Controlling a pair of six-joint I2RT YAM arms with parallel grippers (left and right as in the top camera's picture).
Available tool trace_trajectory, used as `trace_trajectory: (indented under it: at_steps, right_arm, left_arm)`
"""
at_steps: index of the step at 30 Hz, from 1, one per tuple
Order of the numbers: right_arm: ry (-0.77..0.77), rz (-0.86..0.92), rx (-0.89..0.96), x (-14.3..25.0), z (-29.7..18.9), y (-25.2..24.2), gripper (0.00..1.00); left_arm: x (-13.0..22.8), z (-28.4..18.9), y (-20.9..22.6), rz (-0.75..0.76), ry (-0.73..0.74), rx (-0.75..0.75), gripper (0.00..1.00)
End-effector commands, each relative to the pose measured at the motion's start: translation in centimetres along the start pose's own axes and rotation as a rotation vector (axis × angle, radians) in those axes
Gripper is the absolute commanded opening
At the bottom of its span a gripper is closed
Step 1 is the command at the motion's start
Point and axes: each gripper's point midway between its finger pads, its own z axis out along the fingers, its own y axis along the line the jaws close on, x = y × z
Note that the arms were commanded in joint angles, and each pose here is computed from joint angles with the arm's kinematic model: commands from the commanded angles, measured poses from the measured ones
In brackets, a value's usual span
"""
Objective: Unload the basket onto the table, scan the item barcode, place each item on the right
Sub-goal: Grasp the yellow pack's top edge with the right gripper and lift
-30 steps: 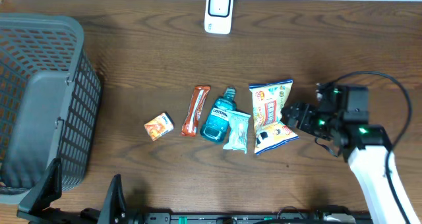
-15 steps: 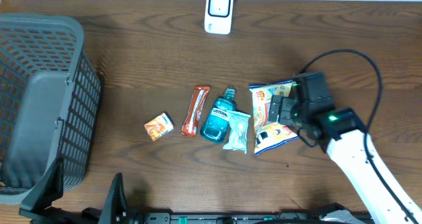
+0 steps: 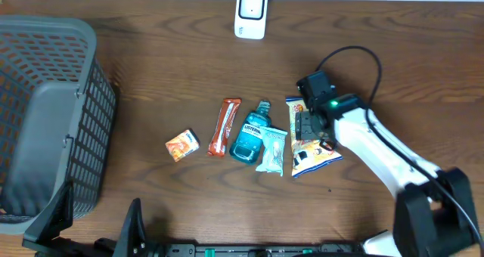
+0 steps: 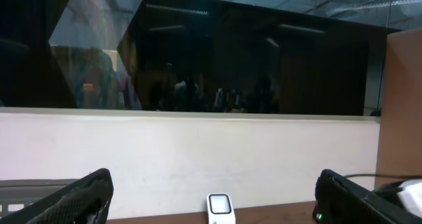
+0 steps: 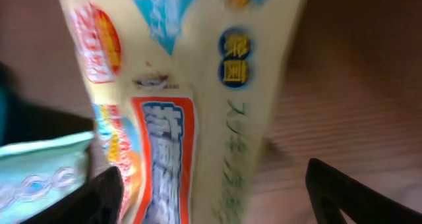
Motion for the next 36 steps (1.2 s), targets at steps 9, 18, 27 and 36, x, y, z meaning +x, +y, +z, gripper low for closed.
trace_trajectory:
  at_steps: [9,18,27,36]
  right_arm:
    - [0.134,0.356,-0.137,0.0,-1.1,1.6,0.02]
    - [0.238,0.517,-0.349,-2.3,-6.0,4.1,0.02]
    - [0.222,0.543,-0.308,-2.4,-5.8,3.4,0.02]
    - [0.187,0.538,-0.172,-2.0,-5.2,1.0,0.08]
  left_arm:
    - [0.1,0.1,0.2,-0.003,-0.001,-0.014,0.98]
    - [0.1,0.1,0.2,-0.003,-0.001,-0.014,0.98]
    - [0.1,0.1,0.2,-0.003,-0.001,-0.014,0.98]
    - [0.1,0.1,0.2,-0.004,-0.001,-0.014,0.98]
